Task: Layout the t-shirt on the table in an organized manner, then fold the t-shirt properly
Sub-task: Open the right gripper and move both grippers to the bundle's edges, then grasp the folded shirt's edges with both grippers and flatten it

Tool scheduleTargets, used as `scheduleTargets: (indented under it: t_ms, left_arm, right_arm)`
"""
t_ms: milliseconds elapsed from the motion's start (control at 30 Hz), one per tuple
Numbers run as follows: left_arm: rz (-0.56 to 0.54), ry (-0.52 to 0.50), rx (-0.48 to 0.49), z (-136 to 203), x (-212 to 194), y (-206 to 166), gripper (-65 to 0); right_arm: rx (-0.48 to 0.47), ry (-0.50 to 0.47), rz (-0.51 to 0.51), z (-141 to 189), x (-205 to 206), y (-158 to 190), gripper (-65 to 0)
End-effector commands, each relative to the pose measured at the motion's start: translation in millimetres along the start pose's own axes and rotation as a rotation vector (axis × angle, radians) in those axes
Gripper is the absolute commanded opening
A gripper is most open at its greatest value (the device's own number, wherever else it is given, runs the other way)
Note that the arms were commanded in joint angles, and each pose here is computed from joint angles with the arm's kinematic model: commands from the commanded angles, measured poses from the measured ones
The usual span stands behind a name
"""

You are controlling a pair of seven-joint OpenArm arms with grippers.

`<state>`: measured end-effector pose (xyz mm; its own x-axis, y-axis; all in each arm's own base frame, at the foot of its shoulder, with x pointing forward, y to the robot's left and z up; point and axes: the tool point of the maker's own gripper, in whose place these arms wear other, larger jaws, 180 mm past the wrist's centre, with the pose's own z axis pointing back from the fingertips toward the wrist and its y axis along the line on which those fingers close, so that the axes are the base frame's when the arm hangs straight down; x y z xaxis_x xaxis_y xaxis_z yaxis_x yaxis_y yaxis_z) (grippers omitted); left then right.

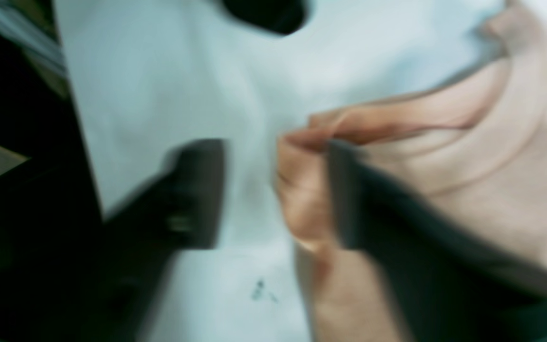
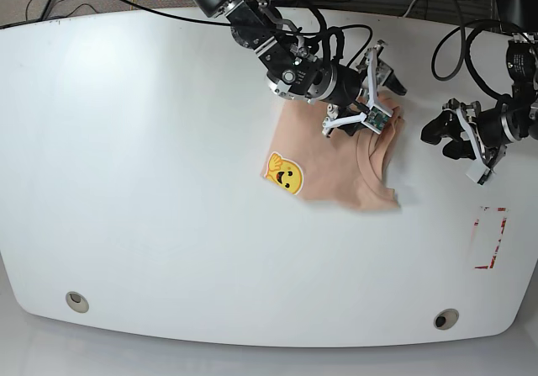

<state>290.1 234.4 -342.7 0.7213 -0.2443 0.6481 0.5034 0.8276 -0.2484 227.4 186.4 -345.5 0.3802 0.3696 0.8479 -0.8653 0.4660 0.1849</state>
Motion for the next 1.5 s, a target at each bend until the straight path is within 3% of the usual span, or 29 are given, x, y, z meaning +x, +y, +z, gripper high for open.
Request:
scheduleTargets:
  t_ms: [0, 200, 500, 600, 733, 967, 1267, 1467]
  left_arm:
    - [-0.026, -0.045, 0.013, 9.0, 17.4, 4.6, -27.8]
    - [-0.028, -0.050, 0.010, 9.3, 19.3, 3.8, -27.8]
    - [-0.105, -0.093, -0.031, 2.2, 38.1, -24.9, -27.8]
    - [-0.154, -0.073, -0.079, -7.3, 38.4, -45.7, -27.8]
    - [-0.207, -0.044, -0.159, -24.9, 37.9, -74.8, -29.4]
    - [-0.220, -0.029, -0.248, -47.4, 30.4, -110.5, -46.7]
    - [-0.262, 0.051, -0.249, -68.5, 9.4, -126.4, -48.3]
    - [-0.296, 0.093, -0.238, -74.1, 1.1, -128.2, -47.9]
  right_arm:
    - [-0.039, -0.108, -0.022, 7.4, 35.6, -5.2, -14.9]
    - [-0.070, -0.152, -0.006, 19.9, 49.7, -12.8, -14.3]
    - [-0.230, -0.135, -0.035, 52.3, 30.5, -79.7, -14.4]
    - [-0.295, -0.131, -0.043, 65.3, 26.3, -108.0, -19.7]
    - [-0.387, -0.119, -0.069, 82.0, 20.0, -150.5, -35.0]
    - [-0.457, -0.087, -0.106, 90.5, 9.4, -190.9, -57.5]
    - [-0.451, -0.039, -0.137, 78.7, -7.8, -200.9, -58.7]
    - [-0.453, -0.062, -0.158, 70.8, -23.2, -206.9, -58.7]
